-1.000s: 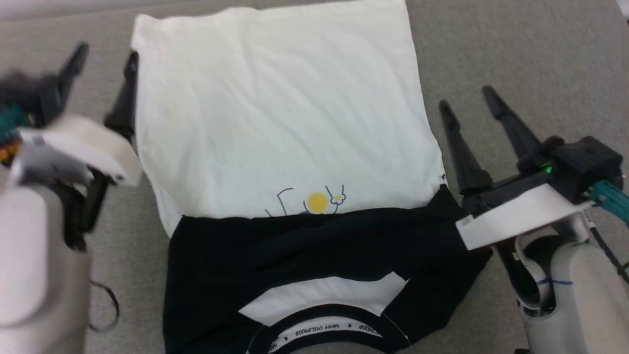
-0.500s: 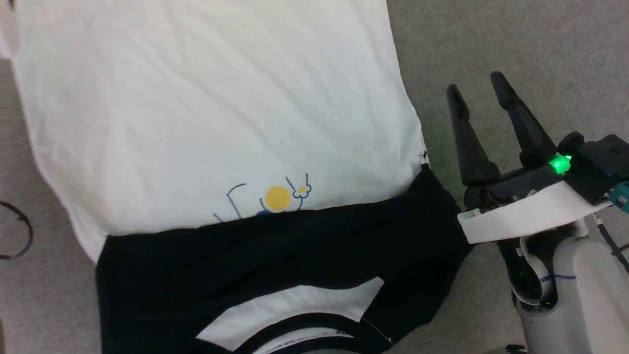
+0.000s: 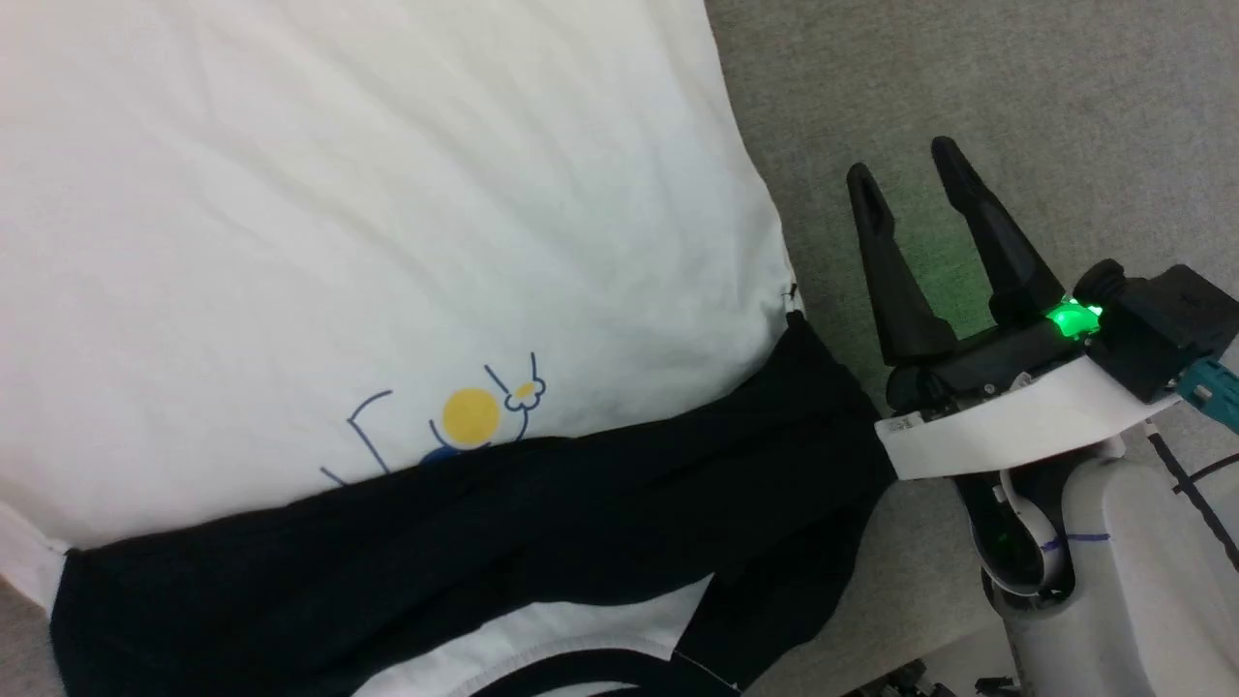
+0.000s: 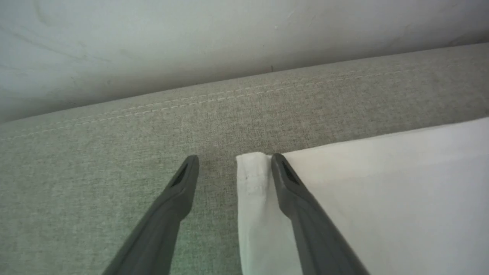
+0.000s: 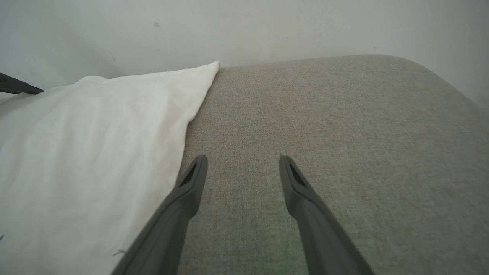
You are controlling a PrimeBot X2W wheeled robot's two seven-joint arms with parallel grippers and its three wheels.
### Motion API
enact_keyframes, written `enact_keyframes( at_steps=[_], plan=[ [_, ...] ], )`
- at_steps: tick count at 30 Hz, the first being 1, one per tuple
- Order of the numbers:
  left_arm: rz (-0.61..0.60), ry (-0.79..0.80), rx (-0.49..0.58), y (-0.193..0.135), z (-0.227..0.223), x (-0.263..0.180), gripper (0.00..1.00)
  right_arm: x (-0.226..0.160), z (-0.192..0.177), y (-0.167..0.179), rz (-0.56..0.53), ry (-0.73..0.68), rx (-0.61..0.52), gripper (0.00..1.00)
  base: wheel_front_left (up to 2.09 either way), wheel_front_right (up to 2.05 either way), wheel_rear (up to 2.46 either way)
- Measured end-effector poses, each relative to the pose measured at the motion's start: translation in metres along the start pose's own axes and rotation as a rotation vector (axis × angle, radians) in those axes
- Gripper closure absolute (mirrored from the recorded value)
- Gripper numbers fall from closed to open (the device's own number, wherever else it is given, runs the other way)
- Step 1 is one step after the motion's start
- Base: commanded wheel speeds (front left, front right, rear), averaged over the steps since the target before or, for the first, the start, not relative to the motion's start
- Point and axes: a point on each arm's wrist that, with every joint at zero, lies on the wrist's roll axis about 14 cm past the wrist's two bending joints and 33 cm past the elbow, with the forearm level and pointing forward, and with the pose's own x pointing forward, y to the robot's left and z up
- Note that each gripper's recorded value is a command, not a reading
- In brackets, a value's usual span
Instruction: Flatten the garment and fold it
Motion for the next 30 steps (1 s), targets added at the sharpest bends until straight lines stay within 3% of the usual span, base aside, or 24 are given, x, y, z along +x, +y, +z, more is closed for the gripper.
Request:
enact_keyframes(
  at_steps=[2, 3, 4, 5, 16, 23, 26, 30],
  plan=[
    [-0.003, 0.02, 0.002, -0.002, -0.003, 0.005, 0.04, -0.001, -0.003, -0.002, -0.006, 0.008, 0.005, 0.0, 0.0, 0.0, 0.0],
    [-0.004, 0.023, 0.002, -0.003, -0.002, 0.005, 0.42, -0.001, -0.004, -0.003, -0.009, 0.011, 0.007, 0.0, 0.0, 0.0, 0.0],
    [-0.005, 0.029, 0.003, -0.003, -0.001, 0.006, 0.65, 0.0, -0.005, -0.003, -0.009, 0.013, 0.009, 0.0, 0.0, 0.0, 0.0],
    [-0.006, 0.041, 0.007, -0.004, -0.003, 0.008, 1.0, 0.0, -0.006, -0.003, -0.009, 0.016, 0.009, 0.0, 0.0, 0.0, 0.0],
    [-0.04, 0.039, 0.036, -0.008, -0.002, 0.0, 1.0, 0.015, 0.004, 0.007, 0.032, -0.009, -0.029, 0.0, 0.0, 0.0, 0.0],
    [-0.079, -0.09, 0.112, -0.015, 0.011, -0.006, 1.0, 0.079, 0.064, 0.033, 0.137, -0.111, -0.188, 0.0, 0.0, 0.0, 0.0],
    [-0.102, -0.13, 0.127, -0.02, 0.015, -0.009, 1.0, 0.114, 0.075, 0.037, 0.142, -0.071, -0.202, 0.0, 0.0, 0.0, 0.0],
    [-0.117, -0.166, 0.161, -0.024, 0.02, -0.017, 1.0, 0.154, 0.067, 0.037, 0.13, 0.088, -0.17, 0.0, 0.0, 0.0, 0.0]
  ],
)
